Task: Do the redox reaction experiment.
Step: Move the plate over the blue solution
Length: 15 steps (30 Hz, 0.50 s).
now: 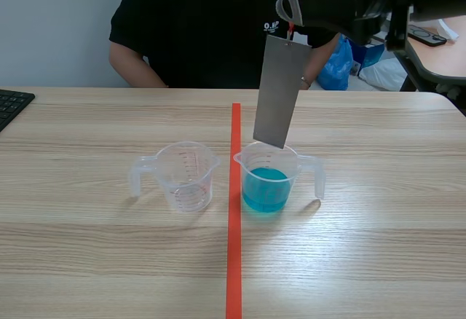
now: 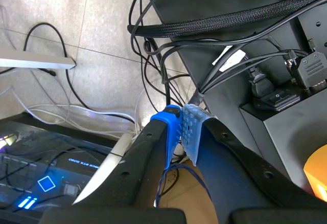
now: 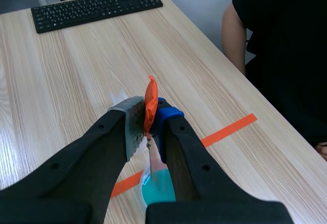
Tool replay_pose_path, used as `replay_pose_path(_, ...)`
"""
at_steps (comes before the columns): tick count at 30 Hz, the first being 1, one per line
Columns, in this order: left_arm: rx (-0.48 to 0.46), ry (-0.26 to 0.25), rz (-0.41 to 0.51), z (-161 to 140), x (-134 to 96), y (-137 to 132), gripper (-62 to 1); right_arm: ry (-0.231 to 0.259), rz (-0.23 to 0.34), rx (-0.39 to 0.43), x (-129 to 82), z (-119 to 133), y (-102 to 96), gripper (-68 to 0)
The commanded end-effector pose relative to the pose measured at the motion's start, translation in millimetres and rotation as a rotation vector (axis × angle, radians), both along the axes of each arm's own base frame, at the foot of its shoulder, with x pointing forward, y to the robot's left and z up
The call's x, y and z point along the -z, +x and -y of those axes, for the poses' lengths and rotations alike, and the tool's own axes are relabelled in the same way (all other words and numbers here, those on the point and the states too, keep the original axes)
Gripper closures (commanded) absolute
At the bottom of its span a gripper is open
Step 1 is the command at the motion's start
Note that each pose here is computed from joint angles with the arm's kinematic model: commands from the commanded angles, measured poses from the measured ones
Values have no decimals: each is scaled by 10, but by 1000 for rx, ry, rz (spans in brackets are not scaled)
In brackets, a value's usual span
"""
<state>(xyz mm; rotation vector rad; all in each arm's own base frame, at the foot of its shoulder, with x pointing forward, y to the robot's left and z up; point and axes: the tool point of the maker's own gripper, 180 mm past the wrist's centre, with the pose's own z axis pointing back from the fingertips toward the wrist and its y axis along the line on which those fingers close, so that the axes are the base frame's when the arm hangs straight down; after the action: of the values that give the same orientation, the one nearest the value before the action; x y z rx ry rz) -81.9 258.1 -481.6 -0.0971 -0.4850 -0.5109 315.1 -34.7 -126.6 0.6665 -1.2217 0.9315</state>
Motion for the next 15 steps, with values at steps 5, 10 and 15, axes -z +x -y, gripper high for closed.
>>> replay_pose_path(5,1,-5,3,6,-22,-8,-31,29,32,-1,-133,-10,12,-9)
replay_pose_path(10,1,-5,4,6,-21,0,-31,28,32,-1,-132,-9,12,-9)
replay_pose_path(15,-1,-3,11,1,-2,47,-31,24,29,-1,-124,-8,12,-9)
